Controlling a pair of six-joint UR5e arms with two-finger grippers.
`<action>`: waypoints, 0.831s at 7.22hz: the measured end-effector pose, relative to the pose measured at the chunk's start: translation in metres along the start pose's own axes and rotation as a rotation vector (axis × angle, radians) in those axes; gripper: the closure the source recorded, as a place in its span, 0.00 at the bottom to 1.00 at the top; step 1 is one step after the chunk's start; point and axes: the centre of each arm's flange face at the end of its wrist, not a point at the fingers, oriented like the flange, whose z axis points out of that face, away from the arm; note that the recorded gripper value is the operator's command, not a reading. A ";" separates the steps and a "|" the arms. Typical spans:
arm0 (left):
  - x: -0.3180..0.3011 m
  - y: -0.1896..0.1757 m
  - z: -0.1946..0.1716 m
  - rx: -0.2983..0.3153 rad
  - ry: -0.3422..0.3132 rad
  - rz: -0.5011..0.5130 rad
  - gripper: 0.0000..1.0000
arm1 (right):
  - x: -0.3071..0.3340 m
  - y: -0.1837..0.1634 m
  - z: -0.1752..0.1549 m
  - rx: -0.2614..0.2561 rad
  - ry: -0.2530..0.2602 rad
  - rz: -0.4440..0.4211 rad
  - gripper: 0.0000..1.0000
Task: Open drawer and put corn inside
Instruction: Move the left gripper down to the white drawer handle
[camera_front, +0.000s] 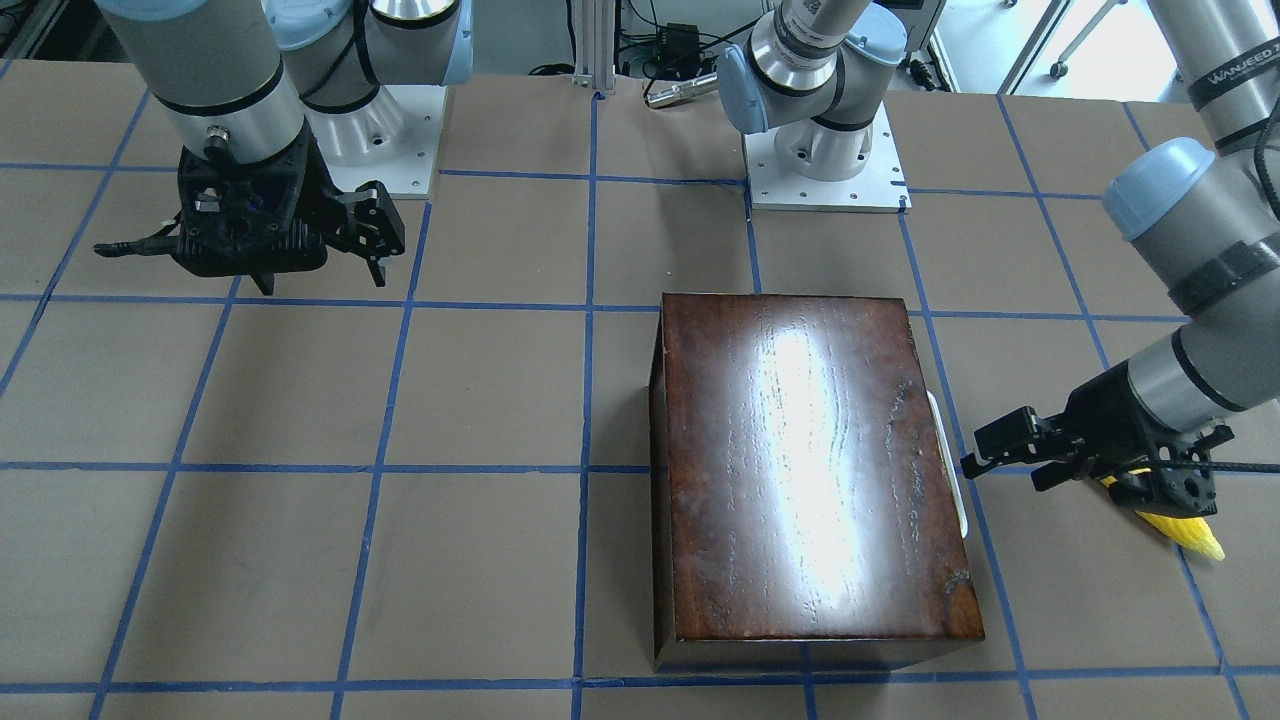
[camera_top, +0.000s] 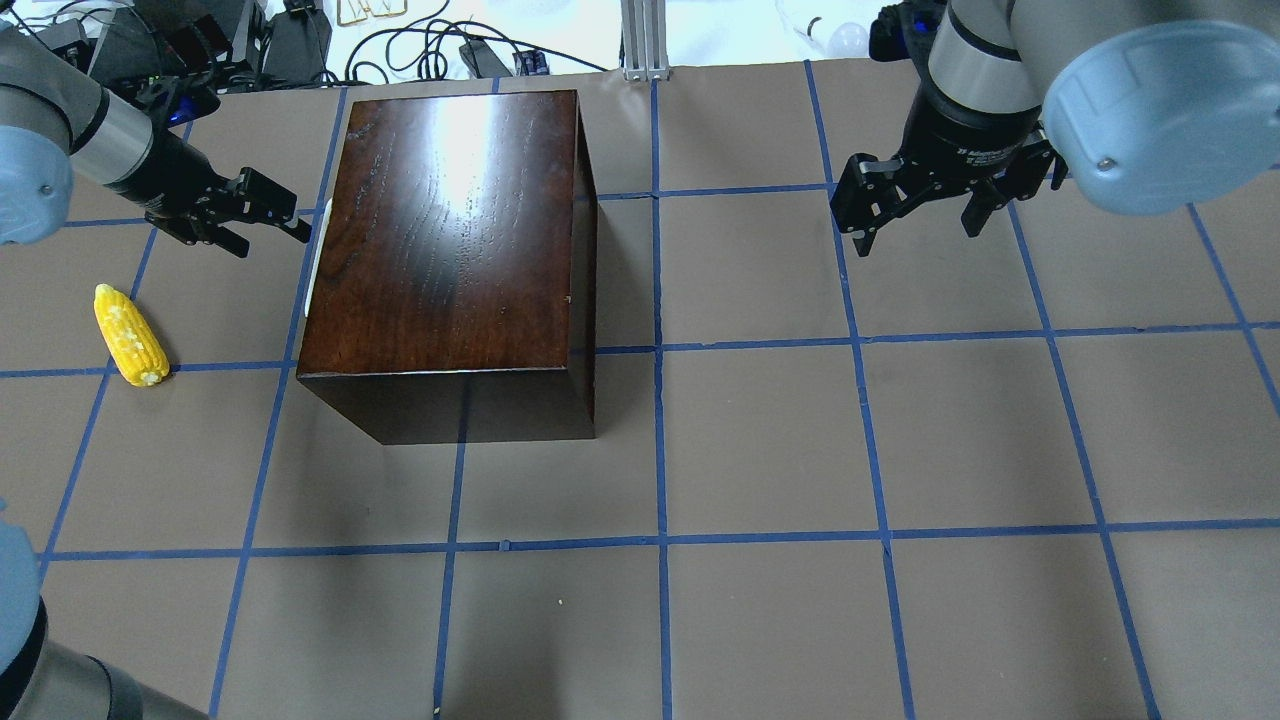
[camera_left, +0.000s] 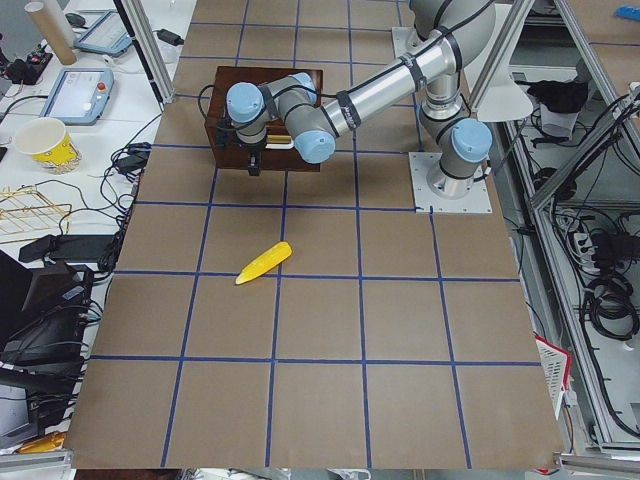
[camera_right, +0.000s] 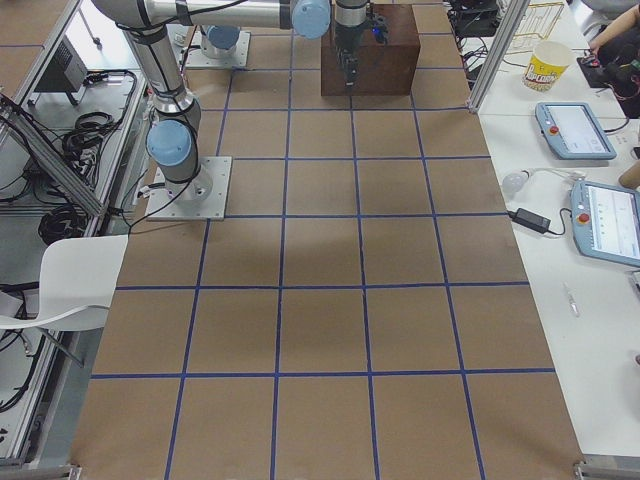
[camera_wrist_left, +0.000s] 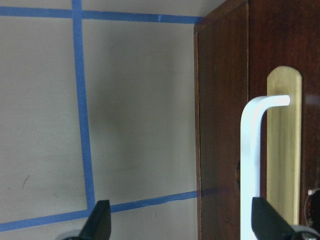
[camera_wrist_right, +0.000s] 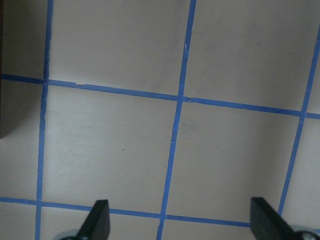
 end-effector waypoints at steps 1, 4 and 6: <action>0.001 -0.002 0.005 0.005 0.026 0.005 0.00 | 0.000 0.000 0.000 0.000 0.000 0.001 0.00; 0.001 -0.005 0.019 0.005 0.081 0.010 0.00 | 0.001 0.000 0.000 0.000 0.000 0.001 0.00; -0.003 -0.006 0.026 -0.006 0.088 0.018 0.00 | 0.001 0.000 0.000 0.000 0.000 0.002 0.00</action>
